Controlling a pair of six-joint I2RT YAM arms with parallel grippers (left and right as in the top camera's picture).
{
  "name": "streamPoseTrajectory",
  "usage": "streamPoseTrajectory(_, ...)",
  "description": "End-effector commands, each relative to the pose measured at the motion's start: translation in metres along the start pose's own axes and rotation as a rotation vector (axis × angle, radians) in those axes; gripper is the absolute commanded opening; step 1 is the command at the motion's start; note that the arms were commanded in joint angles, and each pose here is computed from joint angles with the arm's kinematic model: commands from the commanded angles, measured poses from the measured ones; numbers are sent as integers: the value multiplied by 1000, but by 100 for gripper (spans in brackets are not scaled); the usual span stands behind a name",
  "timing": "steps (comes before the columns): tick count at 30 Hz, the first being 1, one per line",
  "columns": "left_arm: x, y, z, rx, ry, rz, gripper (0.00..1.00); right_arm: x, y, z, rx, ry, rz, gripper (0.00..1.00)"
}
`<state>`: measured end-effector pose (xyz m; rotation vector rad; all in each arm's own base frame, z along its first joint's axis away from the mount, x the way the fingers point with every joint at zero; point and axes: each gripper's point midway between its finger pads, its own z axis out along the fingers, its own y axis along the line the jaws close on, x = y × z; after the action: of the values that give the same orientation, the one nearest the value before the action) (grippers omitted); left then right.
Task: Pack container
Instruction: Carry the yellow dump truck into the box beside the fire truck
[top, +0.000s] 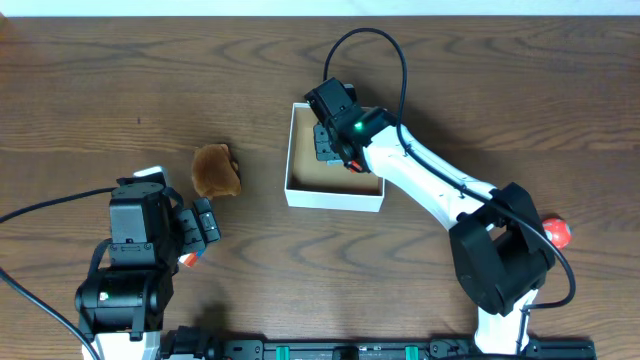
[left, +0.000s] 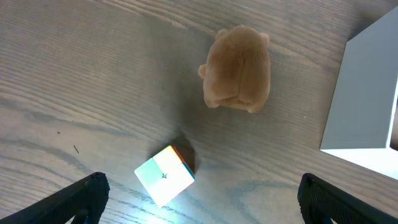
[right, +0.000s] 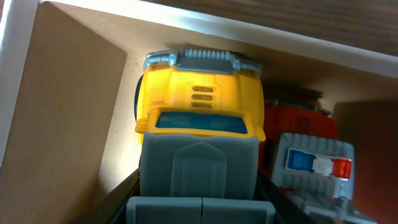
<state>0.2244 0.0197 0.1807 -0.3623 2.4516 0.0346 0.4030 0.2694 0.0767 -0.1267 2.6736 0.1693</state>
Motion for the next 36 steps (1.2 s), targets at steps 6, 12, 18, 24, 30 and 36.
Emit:
streamPoseTrajectory(6, -7, 2, -5, -10, -22, -20, 98, 1, -5, 1, 25, 6, 8, 37)
streamPoseTrajectory(12, -7, 2, -5, -10, -22, -20, 98, 10, -8, 0, 39, 43, 38, 31)
streamPoseTrajectory(18, -7, 2, -5, -10, -22, -20, 98, 15, -8, 0, 37, 63, 51, 48)
streamPoseTrajectory(24, -7, 2, -5, -10, -22, -20, 98, 21, -12, -1, 52, 86, 59, 43)
streamPoseTrajectory(30, -7, 2, -5, -10, -22, -20, 98, 28, -16, -2, 73, 112, 121, 37)
streamPoseTrajectory(36, -7, 2, -5, -10, -22, -20, 98, 28, -16, -2, 73, 112, 120, 62)
